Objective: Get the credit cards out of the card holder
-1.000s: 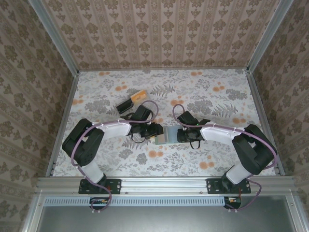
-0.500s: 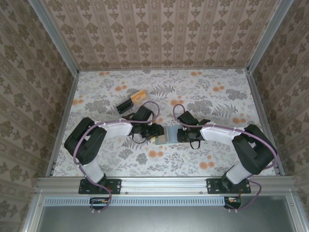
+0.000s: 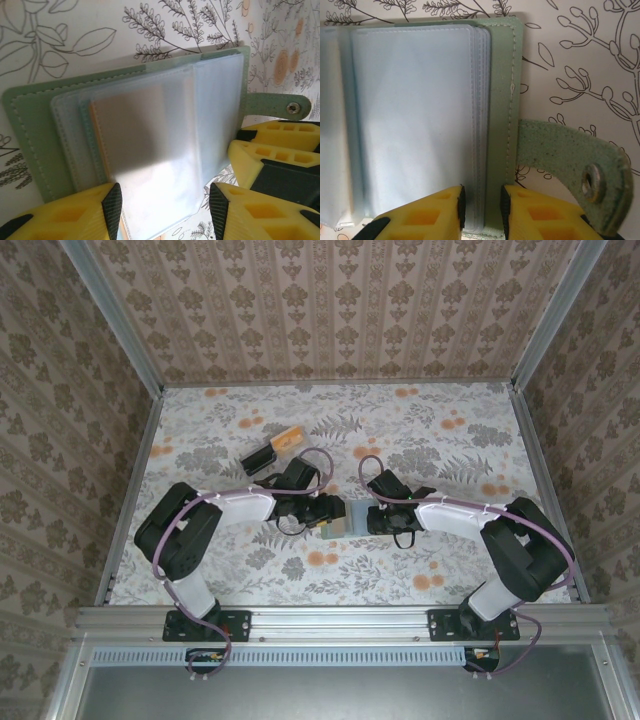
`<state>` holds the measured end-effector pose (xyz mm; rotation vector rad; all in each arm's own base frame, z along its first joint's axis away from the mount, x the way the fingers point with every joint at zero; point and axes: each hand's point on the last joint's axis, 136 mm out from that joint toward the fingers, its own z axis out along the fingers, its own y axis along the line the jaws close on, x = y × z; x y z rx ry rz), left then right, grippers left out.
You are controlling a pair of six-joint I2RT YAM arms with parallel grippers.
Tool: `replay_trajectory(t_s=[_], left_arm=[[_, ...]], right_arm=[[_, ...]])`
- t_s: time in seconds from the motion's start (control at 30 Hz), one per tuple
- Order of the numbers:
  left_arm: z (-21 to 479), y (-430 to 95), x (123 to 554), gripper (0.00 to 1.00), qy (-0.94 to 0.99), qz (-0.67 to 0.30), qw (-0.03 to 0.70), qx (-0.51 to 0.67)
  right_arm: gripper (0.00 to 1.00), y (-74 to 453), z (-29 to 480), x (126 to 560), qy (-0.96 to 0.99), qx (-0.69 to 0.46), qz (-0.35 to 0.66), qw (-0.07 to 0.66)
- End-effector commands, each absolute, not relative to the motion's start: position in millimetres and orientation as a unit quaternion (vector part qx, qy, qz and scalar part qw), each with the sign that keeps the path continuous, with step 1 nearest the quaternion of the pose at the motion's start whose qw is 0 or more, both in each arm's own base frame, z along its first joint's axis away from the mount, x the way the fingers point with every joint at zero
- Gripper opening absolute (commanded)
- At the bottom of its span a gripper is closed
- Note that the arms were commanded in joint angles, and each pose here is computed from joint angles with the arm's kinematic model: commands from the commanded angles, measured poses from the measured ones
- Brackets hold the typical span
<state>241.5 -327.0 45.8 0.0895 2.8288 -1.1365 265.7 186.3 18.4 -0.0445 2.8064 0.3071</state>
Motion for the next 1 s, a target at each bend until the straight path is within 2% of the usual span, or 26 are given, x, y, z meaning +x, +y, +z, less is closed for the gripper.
replay_trajectory(t_s=[0.0, 0.23, 0.6, 0.97], left_arm=[[52.3, -339.8, 243.3, 0.53, 0.917, -0.394, 0.043, 0.036], [50.7, -340.2, 243.0, 0.53, 0.919, -0.391, 0.039, 0.036], [59.1, -306.7, 251.3, 0.53, 0.935, -0.344, 0.086, 0.007], [43.5, -299.4, 247.3, 0.52, 0.944, -0.324, 0.063, 0.001]], right_arm=[[0.29, 185.2, 9.5, 256.1, 0.984, -0.011, 0.114, 0.14], [0.29, 185.3, 9.5, 256.5, 0.984, -0.011, 0.114, 0.14], [0.26, 192.7, 10.7, 253.8, 0.981, 0.001, 0.137, 0.135], [0.26, 198.2, 10.1, 252.5, 0.981, 0.001, 0.139, 0.133]])
